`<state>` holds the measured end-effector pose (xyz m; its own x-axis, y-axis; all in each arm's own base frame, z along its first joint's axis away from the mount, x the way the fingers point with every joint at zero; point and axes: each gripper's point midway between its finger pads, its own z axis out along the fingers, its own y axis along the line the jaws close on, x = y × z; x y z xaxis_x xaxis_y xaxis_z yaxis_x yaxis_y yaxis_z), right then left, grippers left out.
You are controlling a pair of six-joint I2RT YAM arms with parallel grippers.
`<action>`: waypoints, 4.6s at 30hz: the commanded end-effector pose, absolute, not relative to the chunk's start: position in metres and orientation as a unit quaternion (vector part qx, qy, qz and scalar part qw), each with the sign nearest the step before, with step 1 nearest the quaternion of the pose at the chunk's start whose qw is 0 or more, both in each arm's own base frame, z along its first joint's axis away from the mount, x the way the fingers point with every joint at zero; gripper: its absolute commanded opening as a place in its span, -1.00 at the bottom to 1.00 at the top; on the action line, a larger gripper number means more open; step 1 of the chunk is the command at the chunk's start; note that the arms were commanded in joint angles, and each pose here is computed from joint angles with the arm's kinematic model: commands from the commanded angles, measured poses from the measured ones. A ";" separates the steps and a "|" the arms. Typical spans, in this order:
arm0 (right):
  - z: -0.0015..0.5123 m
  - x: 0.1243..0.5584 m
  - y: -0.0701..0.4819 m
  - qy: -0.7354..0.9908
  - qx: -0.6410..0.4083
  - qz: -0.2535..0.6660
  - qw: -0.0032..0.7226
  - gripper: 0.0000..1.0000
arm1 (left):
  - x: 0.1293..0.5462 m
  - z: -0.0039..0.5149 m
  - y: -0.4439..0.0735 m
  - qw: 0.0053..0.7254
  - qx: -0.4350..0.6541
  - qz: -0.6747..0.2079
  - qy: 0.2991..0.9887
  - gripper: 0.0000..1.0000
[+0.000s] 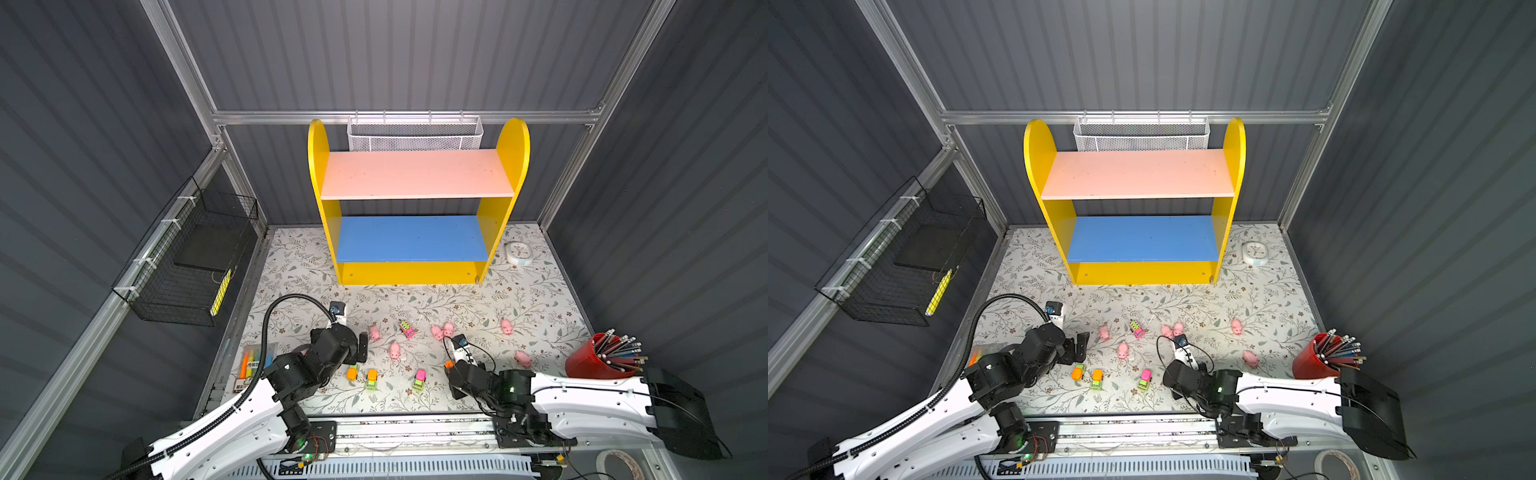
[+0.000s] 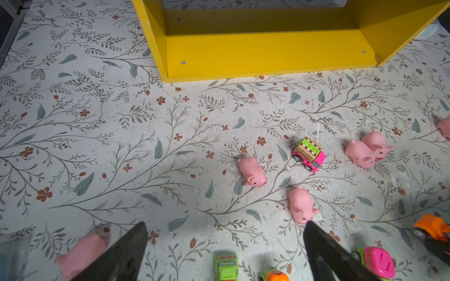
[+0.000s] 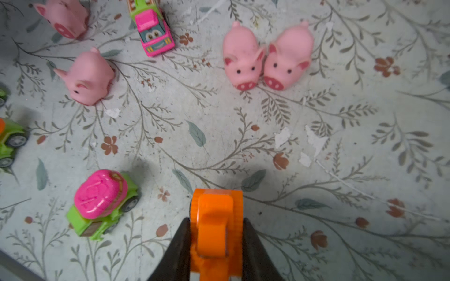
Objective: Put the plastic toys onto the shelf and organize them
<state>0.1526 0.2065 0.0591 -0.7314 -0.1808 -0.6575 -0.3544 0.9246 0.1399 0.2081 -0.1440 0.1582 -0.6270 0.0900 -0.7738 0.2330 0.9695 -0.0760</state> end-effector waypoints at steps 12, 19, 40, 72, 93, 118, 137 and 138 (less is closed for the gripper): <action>0.202 0.209 0.201 0.897 -0.153 0.119 0.397 -0.44 | 0.236 0.203 -0.192 0.447 0.135 -0.105 0.878 0.99; 0.288 0.248 0.185 0.881 -0.143 0.116 0.436 -0.43 | 0.247 0.228 -0.230 0.450 0.186 -0.136 0.863 0.99; 0.452 0.369 0.174 0.831 -0.112 0.110 0.533 -0.41 | 0.261 0.264 -0.268 0.463 0.235 -0.160 0.840 0.99; 0.448 0.459 0.132 0.854 -0.055 0.089 0.510 -0.37 | 0.265 0.268 -0.265 0.479 0.245 -0.140 0.831 0.99; 0.434 0.481 0.120 0.859 -0.042 0.090 0.503 -0.28 | 0.268 0.265 -0.266 0.480 0.246 -0.134 0.832 0.99; 0.433 0.491 0.120 0.855 -0.029 0.095 0.509 0.11 | 0.267 0.255 -0.257 0.480 0.238 -0.122 0.836 1.00; 0.460 0.478 0.119 0.835 -0.034 0.103 0.539 0.46 | 0.266 0.258 -0.254 0.487 0.232 -0.123 0.833 1.00; 0.462 0.477 0.118 0.833 -0.033 0.102 0.542 0.46 | 0.266 0.259 -0.253 0.488 0.232 -0.122 0.833 1.00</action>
